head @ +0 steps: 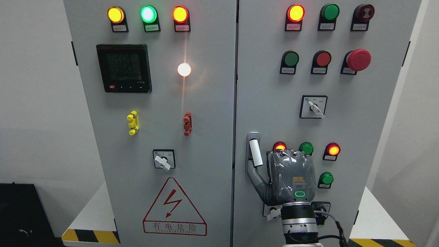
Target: Release door handle
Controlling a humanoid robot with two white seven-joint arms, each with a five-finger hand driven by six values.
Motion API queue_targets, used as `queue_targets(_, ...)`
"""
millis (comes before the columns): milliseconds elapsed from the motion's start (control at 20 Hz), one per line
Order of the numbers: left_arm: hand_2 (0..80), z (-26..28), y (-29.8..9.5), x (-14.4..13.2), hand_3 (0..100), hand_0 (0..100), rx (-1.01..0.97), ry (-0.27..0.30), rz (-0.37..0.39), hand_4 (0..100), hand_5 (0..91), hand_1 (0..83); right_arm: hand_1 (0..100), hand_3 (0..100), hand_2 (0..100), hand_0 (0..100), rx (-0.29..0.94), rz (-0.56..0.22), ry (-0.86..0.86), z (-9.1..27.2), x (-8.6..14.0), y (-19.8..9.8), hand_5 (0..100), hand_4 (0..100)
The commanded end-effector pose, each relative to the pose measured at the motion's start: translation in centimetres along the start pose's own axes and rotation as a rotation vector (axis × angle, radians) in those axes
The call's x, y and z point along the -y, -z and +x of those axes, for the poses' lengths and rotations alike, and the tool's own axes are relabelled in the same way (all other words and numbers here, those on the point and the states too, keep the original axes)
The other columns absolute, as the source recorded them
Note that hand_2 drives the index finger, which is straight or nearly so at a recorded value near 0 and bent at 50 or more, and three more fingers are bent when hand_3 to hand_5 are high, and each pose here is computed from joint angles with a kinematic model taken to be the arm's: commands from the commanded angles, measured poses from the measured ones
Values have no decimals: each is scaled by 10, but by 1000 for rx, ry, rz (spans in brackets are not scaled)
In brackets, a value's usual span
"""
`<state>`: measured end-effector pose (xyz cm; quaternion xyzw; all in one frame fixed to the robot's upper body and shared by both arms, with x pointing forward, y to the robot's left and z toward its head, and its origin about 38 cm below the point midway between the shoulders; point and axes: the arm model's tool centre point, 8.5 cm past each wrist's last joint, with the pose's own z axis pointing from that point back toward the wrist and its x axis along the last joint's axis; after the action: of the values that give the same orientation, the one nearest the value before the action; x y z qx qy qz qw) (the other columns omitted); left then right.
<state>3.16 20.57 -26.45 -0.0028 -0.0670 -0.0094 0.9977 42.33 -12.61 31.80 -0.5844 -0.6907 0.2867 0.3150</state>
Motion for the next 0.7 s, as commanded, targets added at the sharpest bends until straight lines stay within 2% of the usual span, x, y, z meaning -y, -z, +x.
queue_targets(0, 0, -11, -1, 0, 0, 120, -16, -2, 0, 0, 0, 556, 341, 1000, 964, 534, 0, -9, 0, 0, 3, 0, 1000, 1000)
queue_targets(651, 0, -11, -1, 0, 0, 120, -17, -2, 0, 0, 0, 556, 338, 1000, 963, 529, -6, -9, -5, -2, 3, -1, 1000, 1000)
